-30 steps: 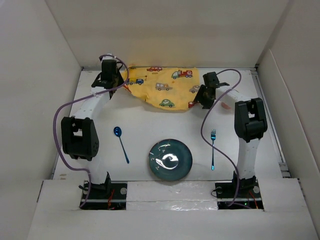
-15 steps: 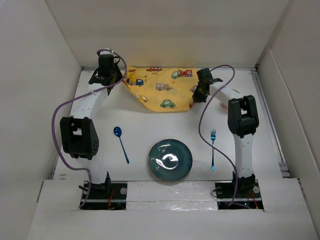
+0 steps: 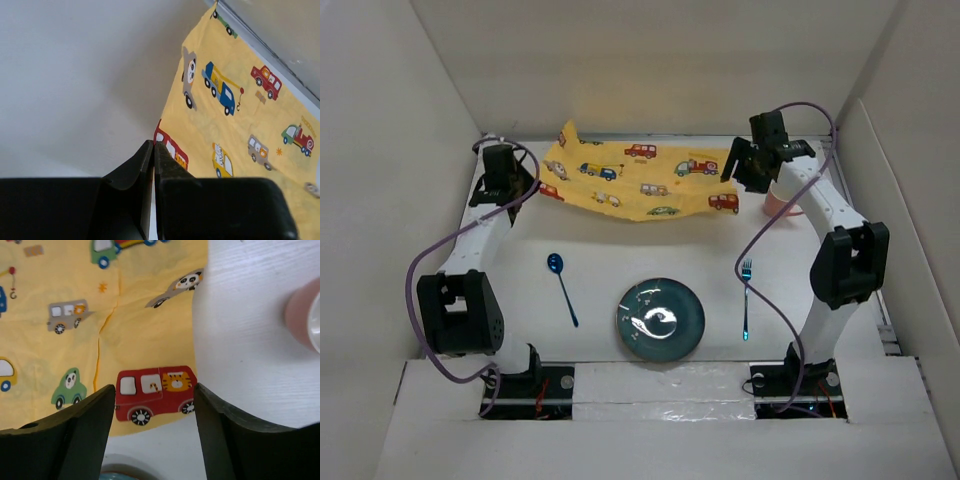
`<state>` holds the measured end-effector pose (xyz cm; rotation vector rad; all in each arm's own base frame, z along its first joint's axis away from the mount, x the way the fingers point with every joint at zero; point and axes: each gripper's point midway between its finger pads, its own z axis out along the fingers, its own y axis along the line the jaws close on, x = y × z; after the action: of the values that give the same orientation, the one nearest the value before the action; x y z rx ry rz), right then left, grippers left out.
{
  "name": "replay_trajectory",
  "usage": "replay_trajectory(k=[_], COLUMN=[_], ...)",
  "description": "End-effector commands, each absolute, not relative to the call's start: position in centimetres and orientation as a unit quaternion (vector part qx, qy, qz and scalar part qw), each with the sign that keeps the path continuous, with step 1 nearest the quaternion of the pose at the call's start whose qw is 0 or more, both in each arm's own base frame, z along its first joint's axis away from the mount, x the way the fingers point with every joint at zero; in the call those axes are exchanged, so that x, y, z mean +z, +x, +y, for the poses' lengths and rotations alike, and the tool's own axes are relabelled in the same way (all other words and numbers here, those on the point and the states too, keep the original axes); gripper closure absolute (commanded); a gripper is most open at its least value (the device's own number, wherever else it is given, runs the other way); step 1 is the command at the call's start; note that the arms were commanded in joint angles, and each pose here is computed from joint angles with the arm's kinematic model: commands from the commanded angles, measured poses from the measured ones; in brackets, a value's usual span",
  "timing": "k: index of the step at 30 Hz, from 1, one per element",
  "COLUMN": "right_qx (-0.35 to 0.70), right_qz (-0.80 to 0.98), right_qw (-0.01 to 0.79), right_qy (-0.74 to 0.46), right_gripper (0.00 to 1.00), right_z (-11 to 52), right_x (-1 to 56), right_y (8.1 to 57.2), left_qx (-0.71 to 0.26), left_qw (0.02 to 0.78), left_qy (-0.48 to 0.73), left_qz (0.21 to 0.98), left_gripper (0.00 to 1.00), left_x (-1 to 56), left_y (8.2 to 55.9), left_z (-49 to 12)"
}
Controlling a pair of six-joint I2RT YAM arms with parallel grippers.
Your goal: Set the dinner table for one person
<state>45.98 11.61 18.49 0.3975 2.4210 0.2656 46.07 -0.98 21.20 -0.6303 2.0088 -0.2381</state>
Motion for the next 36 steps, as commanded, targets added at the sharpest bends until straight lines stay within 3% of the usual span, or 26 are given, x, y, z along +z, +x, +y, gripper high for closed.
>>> replay_trajectory(k=[1, 6, 9, 13, 19, 26, 29, 33, 34, 36], right_qx=[0.125, 0.128, 0.131, 0.122, 0.093, 0.081, 0.076, 0.074, 0.062, 0.053], right_qz=[0.935, 0.953, 0.952, 0.960, 0.972, 0.978, 0.980, 0.980, 0.978, 0.975], right_qw=[0.296, 0.239, 0.239, 0.205, 0.181, 0.153, 0.144, 0.141, 0.152, 0.168], right_qy=[0.147, 0.136, 0.136, 0.144, 0.119, 0.113, 0.114, 0.122, 0.126, 0.138], right_gripper=[0.26, 0.24, 0.29, 0.49, 0.42, 0.46, 0.54, 0.87, 1.00, 1.00], right_z=[11.0, 12.1, 13.0, 12.9, 15.2, 15.9, 15.9, 15.6, 15.2, 14.4], right_x=[16.3, 12.6, 12.0, 8.6, 6.0, 3.2, 2.3, 1.8, 2.0, 3.0], right_y=[45.2, 42.1, 40.1, 37.6, 36.8, 36.7, 36.6, 36.9, 37.3, 37.8], left_qx=[-0.162, -0.167, -0.167, -0.163, -0.158, -0.144, -0.139, -0.128, -0.127, -0.121], left_qw=[0.469, 0.464, 0.466, 0.456, 0.443, 0.438, 0.436, 0.434, 0.434, 0.429], left_qy=[-0.315, -0.311, -0.305, -0.305, -0.307, -0.312, -0.314, -0.313, -0.313, -0.314], left_qz=[0.809, 0.812, 0.814, 0.820, 0.828, 0.831, 0.832, 0.835, 0.835, 0.838], left_gripper=[1.00, 1.00, 1.00, 1.00, 1.00, 1.00, 1.00, 1.00, 1.00, 1.00], left_x=[19.0, 18.8, 19.0, 18.0, 16.6, 15.8, 15.5, 15.2, 15.2, 14.9], left_y=[44.1, 44.0, 43.5, 42.8, 42.2, 41.6, 41.2, 40.8, 40.7, 40.5], left_z=[0.3, 0.3, 0.2, 0.2, 0.2, 0.5, 0.7, 1.0, 1.0, 1.1])
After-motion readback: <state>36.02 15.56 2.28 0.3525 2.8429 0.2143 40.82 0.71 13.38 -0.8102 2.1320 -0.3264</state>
